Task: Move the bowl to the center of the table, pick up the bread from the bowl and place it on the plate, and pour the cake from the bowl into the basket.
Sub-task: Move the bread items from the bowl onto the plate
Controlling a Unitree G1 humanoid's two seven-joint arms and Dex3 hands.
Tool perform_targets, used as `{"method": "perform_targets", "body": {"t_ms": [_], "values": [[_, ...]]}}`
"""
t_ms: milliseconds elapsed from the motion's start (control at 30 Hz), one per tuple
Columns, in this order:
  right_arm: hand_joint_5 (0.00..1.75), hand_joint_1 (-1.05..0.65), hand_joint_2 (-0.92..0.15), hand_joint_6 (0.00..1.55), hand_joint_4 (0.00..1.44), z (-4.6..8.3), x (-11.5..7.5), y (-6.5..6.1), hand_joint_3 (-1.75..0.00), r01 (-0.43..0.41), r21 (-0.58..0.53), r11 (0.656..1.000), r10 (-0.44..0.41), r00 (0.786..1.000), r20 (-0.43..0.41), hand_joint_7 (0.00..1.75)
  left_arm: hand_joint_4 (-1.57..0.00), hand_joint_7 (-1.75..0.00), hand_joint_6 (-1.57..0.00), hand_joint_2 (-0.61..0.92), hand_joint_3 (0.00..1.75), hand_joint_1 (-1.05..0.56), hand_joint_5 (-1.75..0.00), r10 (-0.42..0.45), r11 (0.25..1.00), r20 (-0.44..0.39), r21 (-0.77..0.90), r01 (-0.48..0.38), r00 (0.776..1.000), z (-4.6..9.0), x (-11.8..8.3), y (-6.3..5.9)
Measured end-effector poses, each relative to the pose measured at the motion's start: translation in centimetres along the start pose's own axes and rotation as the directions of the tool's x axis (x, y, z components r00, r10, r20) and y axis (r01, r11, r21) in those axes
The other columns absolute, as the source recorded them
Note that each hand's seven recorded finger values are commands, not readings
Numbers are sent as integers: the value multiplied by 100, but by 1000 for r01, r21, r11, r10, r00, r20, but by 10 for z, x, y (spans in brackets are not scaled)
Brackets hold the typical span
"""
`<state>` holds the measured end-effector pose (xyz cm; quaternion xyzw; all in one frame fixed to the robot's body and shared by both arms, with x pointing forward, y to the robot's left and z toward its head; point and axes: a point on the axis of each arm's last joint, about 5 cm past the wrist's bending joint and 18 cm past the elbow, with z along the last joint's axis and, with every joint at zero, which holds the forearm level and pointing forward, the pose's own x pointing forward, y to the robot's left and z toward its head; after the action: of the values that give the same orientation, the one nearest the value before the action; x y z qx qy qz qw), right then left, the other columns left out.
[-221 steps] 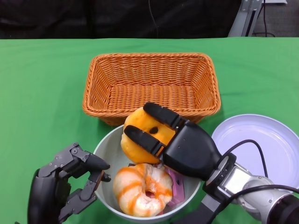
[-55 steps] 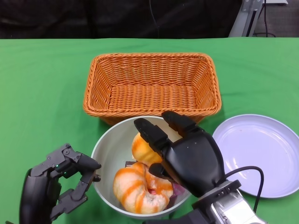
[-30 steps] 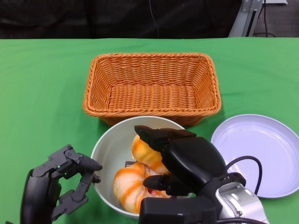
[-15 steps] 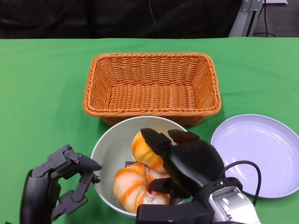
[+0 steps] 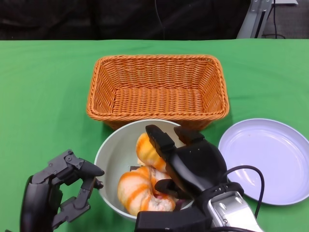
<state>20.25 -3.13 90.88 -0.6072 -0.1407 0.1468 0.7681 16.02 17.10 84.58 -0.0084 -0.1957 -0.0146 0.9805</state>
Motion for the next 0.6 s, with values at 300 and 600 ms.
{"method": "perform_targets", "body": {"t_ms": [300,600], "values": [[7,-71,-92,22,32,-2,2,0,-20,7,29,1000,-7,1000,4,2,-75,-117,-77,70,85,-3,-141,0,1000,1,0,0,1000,0,0,0],[12,-68,-92,33,44,-4,3,-1,-19,48,67,997,-50,999,19,6,-75,-119,-76,71,84,-3,-143,0,1000,4,-1,0,1000,0,0,0]]}}
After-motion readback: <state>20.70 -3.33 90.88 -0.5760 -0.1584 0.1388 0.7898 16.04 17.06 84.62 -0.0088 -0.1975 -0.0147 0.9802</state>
